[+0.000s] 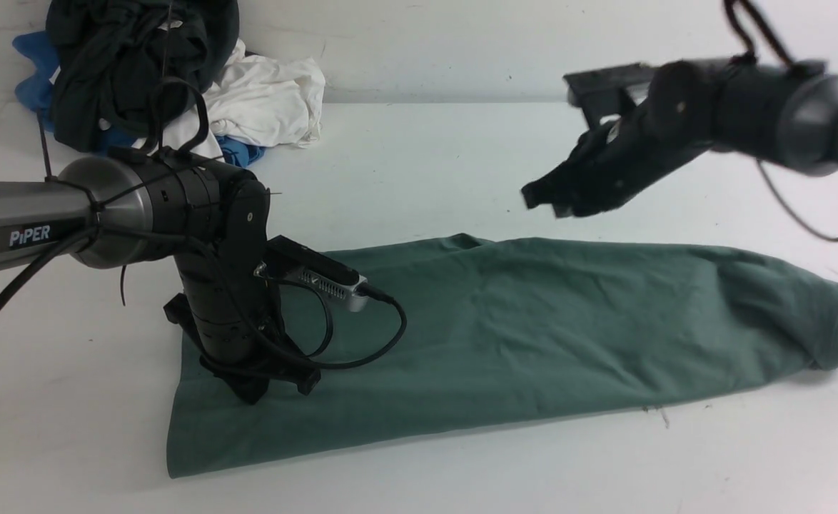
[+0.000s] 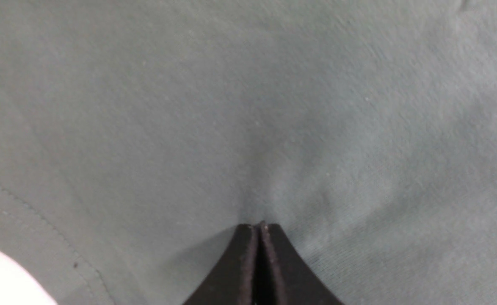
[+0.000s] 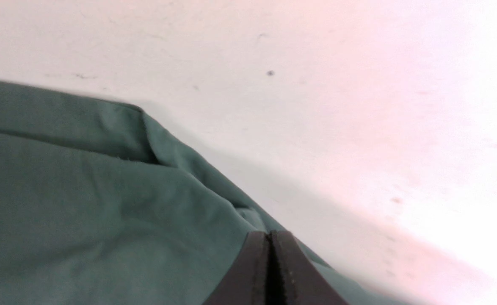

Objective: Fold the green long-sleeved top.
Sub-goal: Use both arms to drag the lower edge of the fabric forward and fold it over the upper edge

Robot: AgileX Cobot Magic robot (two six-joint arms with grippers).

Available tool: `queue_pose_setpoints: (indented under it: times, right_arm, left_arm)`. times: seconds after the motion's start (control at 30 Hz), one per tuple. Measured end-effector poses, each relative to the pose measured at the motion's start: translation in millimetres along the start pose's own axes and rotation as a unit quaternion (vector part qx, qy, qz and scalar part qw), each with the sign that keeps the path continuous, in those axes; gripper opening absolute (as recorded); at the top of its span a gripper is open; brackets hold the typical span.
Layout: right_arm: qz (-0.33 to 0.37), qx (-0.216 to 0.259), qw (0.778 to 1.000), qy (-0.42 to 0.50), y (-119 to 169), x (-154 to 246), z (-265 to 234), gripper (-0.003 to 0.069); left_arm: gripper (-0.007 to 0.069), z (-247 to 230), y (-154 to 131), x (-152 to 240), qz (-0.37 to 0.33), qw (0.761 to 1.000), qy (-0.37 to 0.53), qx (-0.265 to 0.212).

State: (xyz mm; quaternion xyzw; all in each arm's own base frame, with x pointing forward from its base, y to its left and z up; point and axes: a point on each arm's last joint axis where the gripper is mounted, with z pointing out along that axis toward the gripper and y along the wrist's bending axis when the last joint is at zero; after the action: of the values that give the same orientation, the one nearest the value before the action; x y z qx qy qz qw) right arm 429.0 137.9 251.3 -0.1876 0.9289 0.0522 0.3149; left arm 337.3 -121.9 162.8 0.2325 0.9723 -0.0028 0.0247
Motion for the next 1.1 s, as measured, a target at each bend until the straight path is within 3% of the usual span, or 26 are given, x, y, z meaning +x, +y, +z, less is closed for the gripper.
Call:
queue_pose_setpoints:
  times: [0.13,0.2,0.4,0.53,0.77,0.83,0.93,1.1]
  right_arm:
    - [-0.002,0.039,0.999,-0.002,-20,17,-52,-0.0014]
    - [0.023,0.060,0.998,0.019,-36,50,-75,-0.0014]
    - [0.093,0.090,0.987,0.097,-67,123,-83,-0.0014]
    - [0.147,0.107,0.975,0.127,-87,149,-81,0.0011]
    - [0.181,0.129,0.966,0.131,-112,163,-86,0.0212]
    - [0.177,0.130,0.966,0.138,-114,165,-79,0.0342]
    - [0.172,0.129,0.966,0.146,-118,169,-63,0.0448]
    - [0.163,0.130,0.968,0.143,-124,174,-36,0.0479]
  left_arm:
    - [-0.0008,0,0,0,0.000,1.000,0.001,0.000]
    - [-0.0008,0,0,0,0.000,1.000,0.002,0.000]
    - [-0.0008,0,0,0,0.000,1.000,0.002,0.000]
    - [-0.0008,0,0,0,0.000,1.000,0.002,0.000]
    - [-0.0008,0,0,0,0.000,1.000,0.002,0.000]
    - [-0.0008,0,0,0,0.000,1.000,0.002,0.000]
    - [-0.0008,0,0,0,0.000,1.000,0.002,0.000]
    - [-0.0008,0,0,0,0.000,1.000,0.002,0.000]
